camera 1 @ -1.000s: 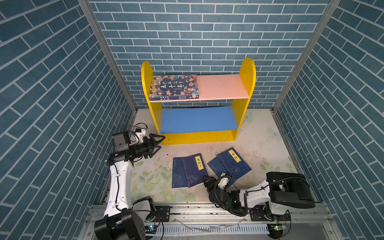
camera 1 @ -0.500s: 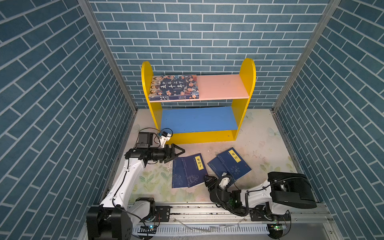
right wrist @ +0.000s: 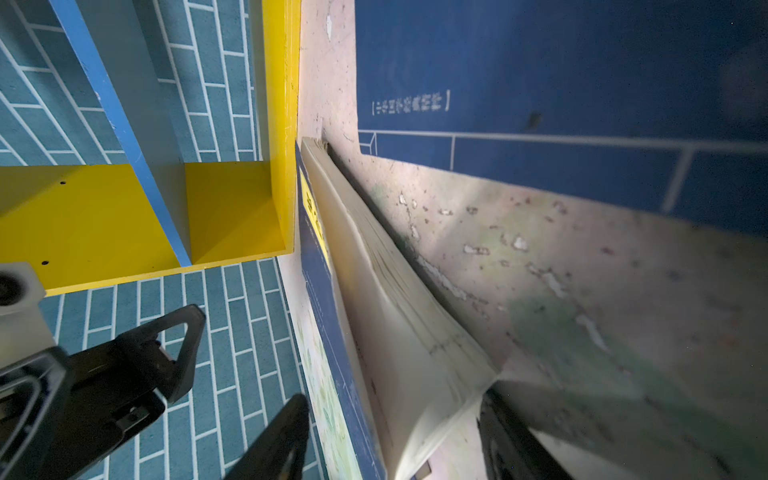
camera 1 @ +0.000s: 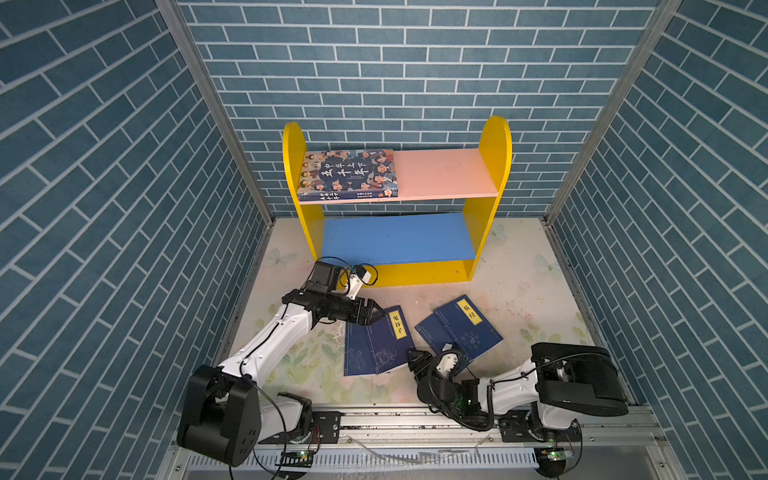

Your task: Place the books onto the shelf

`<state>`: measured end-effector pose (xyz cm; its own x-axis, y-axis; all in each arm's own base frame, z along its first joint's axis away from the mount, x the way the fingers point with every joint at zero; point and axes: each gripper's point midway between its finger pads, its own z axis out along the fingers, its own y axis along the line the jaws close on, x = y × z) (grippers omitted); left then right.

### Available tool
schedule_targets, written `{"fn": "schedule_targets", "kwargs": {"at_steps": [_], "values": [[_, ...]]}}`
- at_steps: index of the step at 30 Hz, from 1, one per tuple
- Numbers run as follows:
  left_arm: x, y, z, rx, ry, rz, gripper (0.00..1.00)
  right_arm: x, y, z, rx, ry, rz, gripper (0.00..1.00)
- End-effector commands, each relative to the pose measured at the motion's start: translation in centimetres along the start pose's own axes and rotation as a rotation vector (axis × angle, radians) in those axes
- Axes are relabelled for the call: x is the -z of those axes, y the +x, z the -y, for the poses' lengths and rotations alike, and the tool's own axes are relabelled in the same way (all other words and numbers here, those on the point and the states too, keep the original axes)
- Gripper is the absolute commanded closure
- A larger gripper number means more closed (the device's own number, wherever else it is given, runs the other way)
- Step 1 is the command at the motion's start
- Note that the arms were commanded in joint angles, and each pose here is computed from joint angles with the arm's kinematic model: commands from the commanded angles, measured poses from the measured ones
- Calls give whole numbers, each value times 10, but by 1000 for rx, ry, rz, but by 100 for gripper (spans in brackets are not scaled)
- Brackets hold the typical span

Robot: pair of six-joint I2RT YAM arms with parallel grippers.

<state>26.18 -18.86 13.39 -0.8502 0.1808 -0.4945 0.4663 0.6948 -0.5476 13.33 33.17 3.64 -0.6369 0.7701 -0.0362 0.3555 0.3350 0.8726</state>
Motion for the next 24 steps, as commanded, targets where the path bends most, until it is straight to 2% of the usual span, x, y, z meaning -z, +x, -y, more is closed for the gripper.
{"fn": "schedule_targets", "kwargs": {"at_steps": [1, 6, 13, 19, 20, 24], "values": [[-9, -6, -15, -108, -89, 30, 19, 4, -31, 72, -151, 237, 99, 32], [-20, -7, -25, -169, -120, 28, 20, 7, -33, 68, -149, 233, 97, 32], [-40, -2, -38, -140, -115, -19, 21, 6, -33, 67, -149, 219, 89, 31], [-48, -9, -46, -146, -133, 2, 25, -1, -28, 62, -177, 195, 64, 31], [-50, -11, -48, -148, -139, 3, 25, -2, -26, 62, -151, 193, 57, 31], [-60, -10, -54, -133, -134, -30, 25, -7, -23, 63, -156, 182, 43, 31]]}}
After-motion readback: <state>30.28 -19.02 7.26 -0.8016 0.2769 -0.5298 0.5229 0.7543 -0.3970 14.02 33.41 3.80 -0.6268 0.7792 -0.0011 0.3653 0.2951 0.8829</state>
